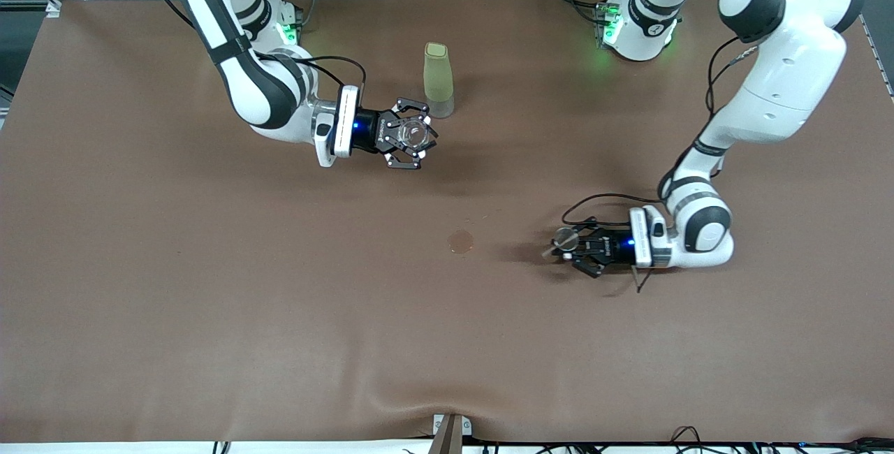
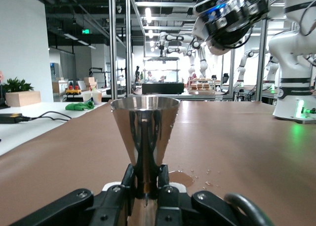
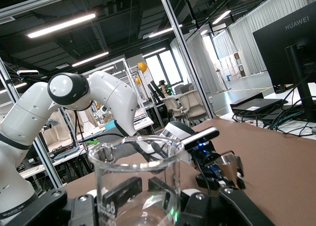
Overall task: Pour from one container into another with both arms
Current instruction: 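Bring the beaker and jigger together above the table center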
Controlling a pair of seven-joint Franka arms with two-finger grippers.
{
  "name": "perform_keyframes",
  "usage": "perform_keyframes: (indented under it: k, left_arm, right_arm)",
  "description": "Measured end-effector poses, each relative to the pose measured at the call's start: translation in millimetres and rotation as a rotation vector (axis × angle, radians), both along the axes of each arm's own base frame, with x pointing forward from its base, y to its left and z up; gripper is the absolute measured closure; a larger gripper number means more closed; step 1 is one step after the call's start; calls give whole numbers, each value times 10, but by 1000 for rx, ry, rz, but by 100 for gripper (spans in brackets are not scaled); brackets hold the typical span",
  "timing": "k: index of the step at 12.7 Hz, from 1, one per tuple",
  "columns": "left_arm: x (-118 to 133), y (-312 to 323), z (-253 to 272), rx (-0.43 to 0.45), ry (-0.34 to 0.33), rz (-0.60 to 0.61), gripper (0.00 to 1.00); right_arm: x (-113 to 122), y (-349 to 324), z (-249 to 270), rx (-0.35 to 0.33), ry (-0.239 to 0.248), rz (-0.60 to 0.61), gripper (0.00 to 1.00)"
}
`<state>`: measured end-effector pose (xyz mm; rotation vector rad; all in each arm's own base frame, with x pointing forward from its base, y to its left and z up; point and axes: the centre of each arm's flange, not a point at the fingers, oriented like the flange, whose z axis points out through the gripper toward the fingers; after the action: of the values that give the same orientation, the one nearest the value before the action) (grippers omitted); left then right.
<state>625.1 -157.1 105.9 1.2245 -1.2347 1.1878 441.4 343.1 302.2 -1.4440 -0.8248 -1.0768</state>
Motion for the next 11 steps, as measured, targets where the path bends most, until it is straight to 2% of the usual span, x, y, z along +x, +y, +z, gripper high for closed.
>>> perform_keyframes:
  k: [7,11]
  left_arm:
    - [-105,-675,-71,60,30,25,79]
    - [-274,-1249,-61,39,61,31,79]
  right_arm:
    - [3,3,-11,-1,1,0,85]
    - [7,7,-34,-2,4,0,85]
